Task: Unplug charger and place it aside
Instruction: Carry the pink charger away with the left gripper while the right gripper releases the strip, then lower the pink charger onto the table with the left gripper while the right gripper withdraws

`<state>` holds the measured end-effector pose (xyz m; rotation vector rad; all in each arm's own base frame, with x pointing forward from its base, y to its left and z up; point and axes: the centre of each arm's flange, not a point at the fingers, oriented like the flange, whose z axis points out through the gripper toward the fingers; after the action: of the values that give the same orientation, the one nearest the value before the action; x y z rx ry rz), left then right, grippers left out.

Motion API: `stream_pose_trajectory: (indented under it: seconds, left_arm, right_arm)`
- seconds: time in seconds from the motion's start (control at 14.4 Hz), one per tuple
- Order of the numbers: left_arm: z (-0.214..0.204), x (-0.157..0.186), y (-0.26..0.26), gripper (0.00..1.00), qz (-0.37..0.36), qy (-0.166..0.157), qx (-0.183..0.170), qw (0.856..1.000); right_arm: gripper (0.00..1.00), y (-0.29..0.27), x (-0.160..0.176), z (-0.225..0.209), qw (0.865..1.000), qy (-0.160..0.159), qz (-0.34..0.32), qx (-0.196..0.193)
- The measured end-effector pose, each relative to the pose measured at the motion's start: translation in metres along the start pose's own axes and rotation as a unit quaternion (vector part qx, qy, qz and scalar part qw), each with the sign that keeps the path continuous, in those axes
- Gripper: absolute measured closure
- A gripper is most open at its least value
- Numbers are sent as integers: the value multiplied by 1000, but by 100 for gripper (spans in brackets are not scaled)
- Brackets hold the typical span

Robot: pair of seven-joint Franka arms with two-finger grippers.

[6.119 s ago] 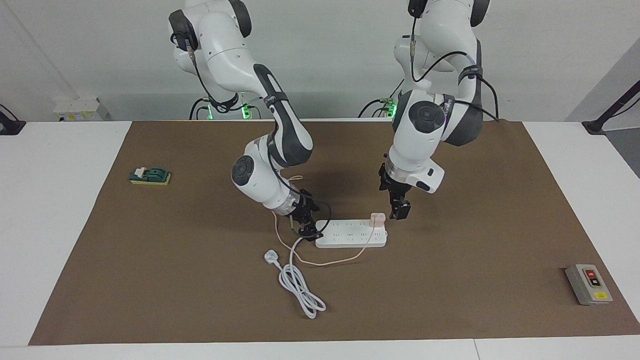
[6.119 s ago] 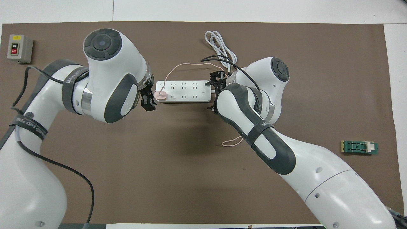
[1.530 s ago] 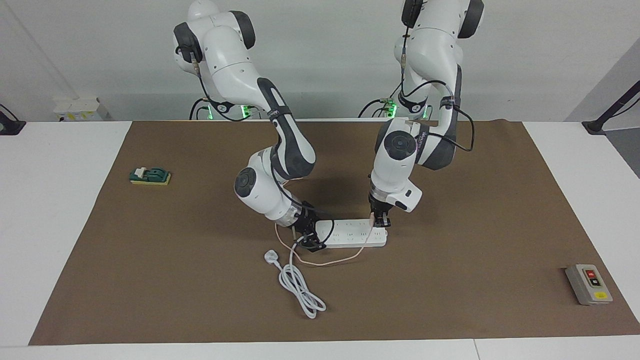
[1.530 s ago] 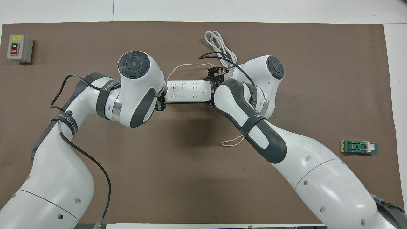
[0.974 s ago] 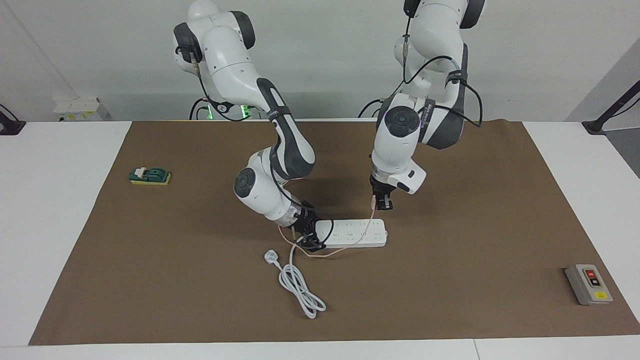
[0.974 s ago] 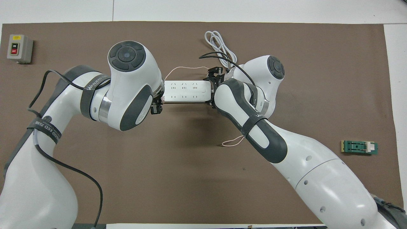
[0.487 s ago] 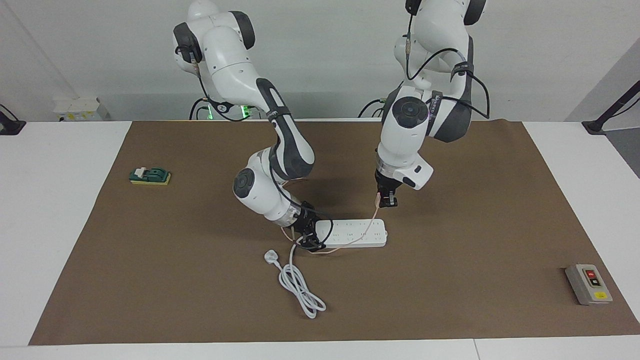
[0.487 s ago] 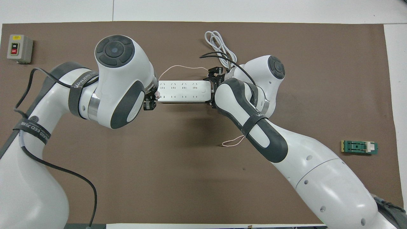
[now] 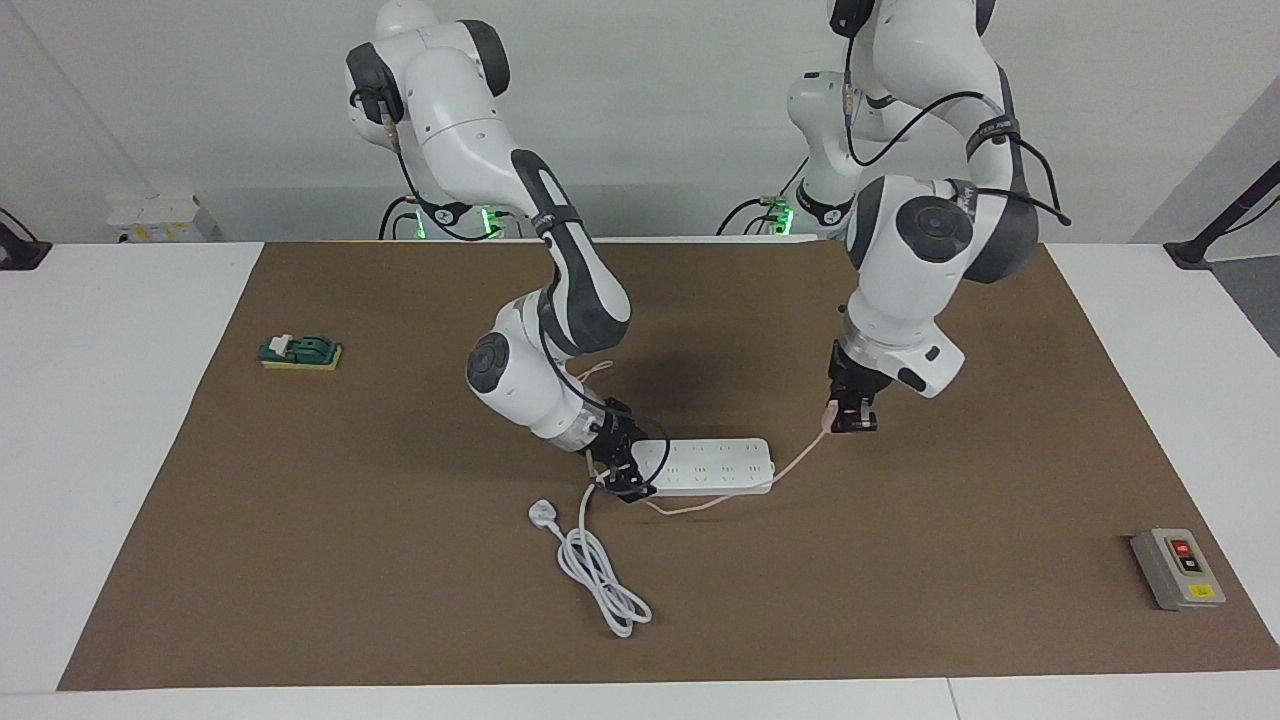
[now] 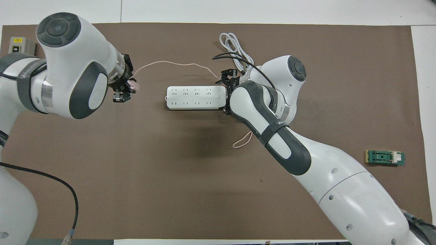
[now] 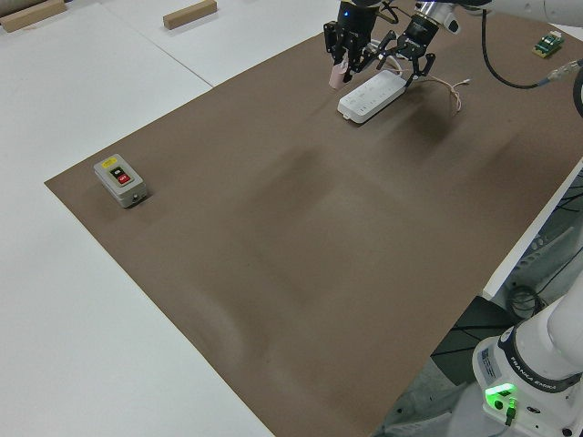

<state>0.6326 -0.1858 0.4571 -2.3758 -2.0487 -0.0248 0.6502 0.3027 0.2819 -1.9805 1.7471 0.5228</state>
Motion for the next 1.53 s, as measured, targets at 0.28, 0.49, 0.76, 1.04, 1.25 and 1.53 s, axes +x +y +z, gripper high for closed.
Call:
stream_pose_trajectory:
  seconds: [0.28,0.49,0.76,1.04,1.25,1.53]
  left_arm:
    - [-17,53,9,67,38,1,17,999]
    - [-19,104,6,67,95,-1,34,995]
    - [-23,165,1,67,232,6,43,972]
    - [-18,212,-11,67,414,-8,51,909]
    - [-11,241,-38,67,566,-34,58,821]
    - [-13,242,-74,67,663,-74,32,744]
  right_arm:
    - [0,-2,-14,-14,1000,-9,-3,1]
    - [0,-1,-28,-34,1000,-19,-6,-9]
    - [0,-7,-28,-82,1000,-26,-8,-3]
    - [0,-12,-13,-159,1000,0,-25,1]
    - [0,-9,-7,-207,999,28,-39,11]
    - [0,-8,11,-244,994,88,-68,17]
